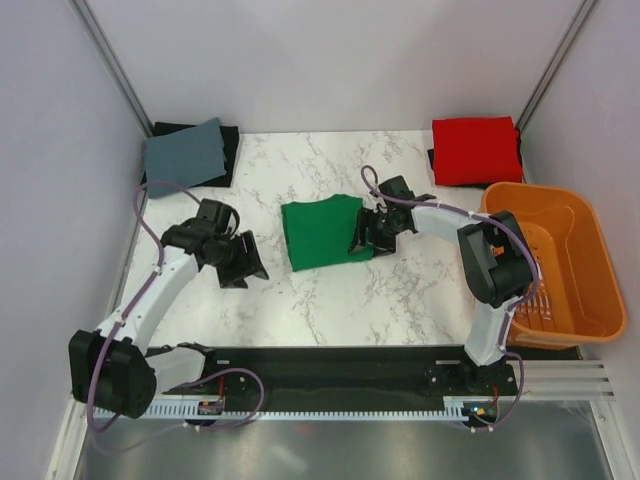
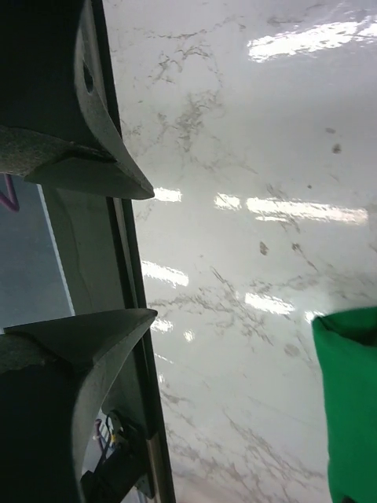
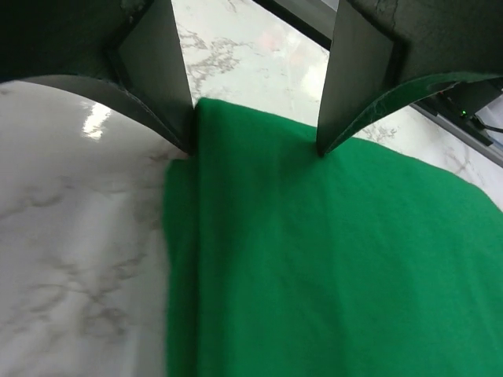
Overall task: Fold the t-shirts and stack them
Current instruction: Neatly place the folded tshirt to the corner
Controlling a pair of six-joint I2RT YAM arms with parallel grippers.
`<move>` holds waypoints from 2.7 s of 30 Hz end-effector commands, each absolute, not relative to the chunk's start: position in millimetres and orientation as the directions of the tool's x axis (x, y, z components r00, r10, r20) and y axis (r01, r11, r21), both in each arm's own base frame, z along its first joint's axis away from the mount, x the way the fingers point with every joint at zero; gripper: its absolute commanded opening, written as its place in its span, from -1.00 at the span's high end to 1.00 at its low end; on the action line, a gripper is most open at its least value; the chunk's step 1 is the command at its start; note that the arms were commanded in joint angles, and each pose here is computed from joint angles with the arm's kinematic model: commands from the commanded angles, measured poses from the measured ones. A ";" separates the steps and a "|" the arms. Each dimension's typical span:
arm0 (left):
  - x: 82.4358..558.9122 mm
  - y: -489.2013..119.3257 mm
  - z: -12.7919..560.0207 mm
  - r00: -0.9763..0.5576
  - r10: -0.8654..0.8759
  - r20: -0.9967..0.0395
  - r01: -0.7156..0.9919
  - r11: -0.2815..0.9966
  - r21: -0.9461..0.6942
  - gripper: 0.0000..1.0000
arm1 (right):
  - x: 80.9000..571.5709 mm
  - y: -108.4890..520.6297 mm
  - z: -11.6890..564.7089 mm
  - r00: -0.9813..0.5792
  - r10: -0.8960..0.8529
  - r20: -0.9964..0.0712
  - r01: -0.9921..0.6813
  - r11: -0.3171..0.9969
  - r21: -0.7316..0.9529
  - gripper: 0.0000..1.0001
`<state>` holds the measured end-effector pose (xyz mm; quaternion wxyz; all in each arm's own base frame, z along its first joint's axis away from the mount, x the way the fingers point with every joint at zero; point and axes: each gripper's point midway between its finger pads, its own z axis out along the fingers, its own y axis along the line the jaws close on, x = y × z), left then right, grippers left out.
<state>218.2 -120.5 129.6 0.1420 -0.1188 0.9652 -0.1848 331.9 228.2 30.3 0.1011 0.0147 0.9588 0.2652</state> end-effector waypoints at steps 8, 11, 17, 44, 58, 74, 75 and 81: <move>198.8 -97.9 146.6 -0.872 -0.248 -0.423 -0.088 0.928 -0.362 -0.29 | 285.2 280.1 40.5 -0.974 0.000 -0.225 -0.129 0.819 0.558 -0.40; 198.0 -93.8 152.7 -0.854 -0.242 -0.461 -0.073 0.932 -0.354 -0.30 | 287.6 280.0 54.4 -0.965 -0.036 -0.259 -0.179 0.813 0.554 -0.47; 196.2 -107.7 152.4 -0.853 -0.231 -0.468 -0.013 0.906 -0.423 -0.29 | 323.6 251.9 79.7 -0.947 -0.030 -0.319 -0.191 0.852 0.487 -0.73; 201.9 -107.3 151.3 -0.834 -0.264 -0.484 -0.032 0.900 -0.436 -0.26 | 414.7 256.5 -16.1 -0.969 0.046 -0.242 -0.132 0.733 0.668 0.00; 206.5 -106.9 192.4 -0.705 -0.291 -0.647 0.073 0.877 -0.474 -0.25 | 432.7 252.2 58.7 -0.902 -0.014 -0.431 -0.303 0.733 0.610 1.00; 206.6 -92.7 199.6 -0.642 -0.332 -0.691 0.026 0.891 -0.453 -0.24 | 505.4 104.9 182.9 -0.717 -0.147 -0.682 -0.188 0.982 -0.015 1.00; 206.1 -92.4 199.4 -0.642 -0.335 -0.689 0.023 0.891 -0.454 -0.24 | 508.5 102.2 191.4 -0.703 -0.143 -0.696 -0.176 0.984 -0.024 1.00; 205.7 -87.8 201.2 -0.623 -0.351 -0.699 0.003 0.893 -0.451 -0.24 | 519.3 68.6 231.8 -0.628 -0.242 -0.740 -0.165 0.970 -0.177 1.00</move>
